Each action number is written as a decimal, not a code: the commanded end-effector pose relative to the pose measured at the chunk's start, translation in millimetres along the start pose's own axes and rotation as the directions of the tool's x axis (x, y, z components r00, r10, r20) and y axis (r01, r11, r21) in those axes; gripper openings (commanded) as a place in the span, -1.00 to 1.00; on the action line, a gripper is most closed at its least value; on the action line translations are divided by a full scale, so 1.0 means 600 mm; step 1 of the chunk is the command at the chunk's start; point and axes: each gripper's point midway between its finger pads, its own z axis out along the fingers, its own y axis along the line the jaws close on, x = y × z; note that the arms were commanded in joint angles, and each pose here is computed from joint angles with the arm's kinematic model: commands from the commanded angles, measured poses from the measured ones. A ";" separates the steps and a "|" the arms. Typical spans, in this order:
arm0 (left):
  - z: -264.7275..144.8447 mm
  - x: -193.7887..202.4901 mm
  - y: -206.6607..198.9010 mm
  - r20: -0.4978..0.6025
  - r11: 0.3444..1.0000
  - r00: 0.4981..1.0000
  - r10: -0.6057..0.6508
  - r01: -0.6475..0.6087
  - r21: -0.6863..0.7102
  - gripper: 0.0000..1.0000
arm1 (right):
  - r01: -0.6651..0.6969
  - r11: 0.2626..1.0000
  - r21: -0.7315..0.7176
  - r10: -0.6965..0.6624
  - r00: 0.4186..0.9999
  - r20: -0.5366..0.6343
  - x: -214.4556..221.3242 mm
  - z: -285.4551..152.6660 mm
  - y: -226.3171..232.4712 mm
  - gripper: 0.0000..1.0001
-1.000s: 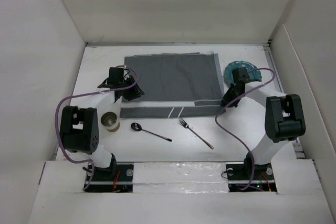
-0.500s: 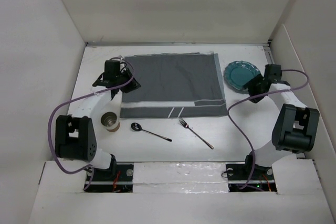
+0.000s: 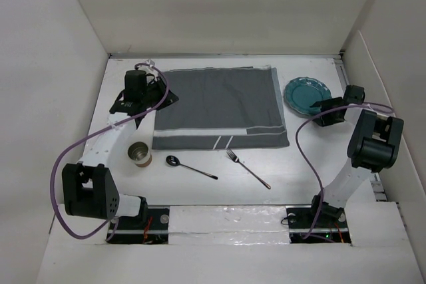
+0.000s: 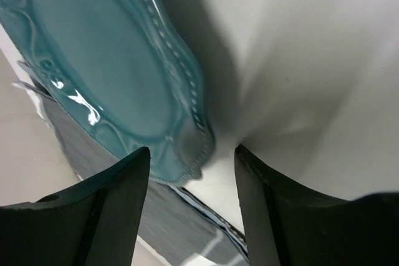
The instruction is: Set the dinner table for one person
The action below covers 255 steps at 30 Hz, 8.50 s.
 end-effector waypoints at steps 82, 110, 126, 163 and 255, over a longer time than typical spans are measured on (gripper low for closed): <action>-0.278 -0.165 -0.154 0.378 0.985 0.914 0.147 -0.169 0.023 -0.80 | 0.780 0.536 -0.321 -0.826 0.564 -0.008 0.486 -0.165 0.233 -0.54; -0.595 -0.107 -0.260 0.596 0.925 0.779 -0.195 -0.056 0.375 0.00 | 0.705 0.155 -0.692 -0.988 0.097 -0.123 1.126 -0.227 0.070 0.27; -0.582 -0.085 -0.246 0.578 0.942 0.808 -0.117 -0.095 0.323 0.00 | 0.605 0.246 -0.757 -0.943 0.330 -0.042 1.077 -0.315 0.248 -1.00; -0.357 0.104 0.161 0.319 0.640 0.913 -0.253 0.405 -0.653 0.15 | 0.619 0.135 -0.774 -0.991 0.067 -0.119 0.748 -0.411 -0.108 -1.00; -0.248 0.053 0.051 0.088 0.959 0.993 -0.081 0.101 -0.263 -0.25 | 0.330 0.154 -0.931 -0.893 -0.357 -0.274 0.932 -0.245 -0.073 0.00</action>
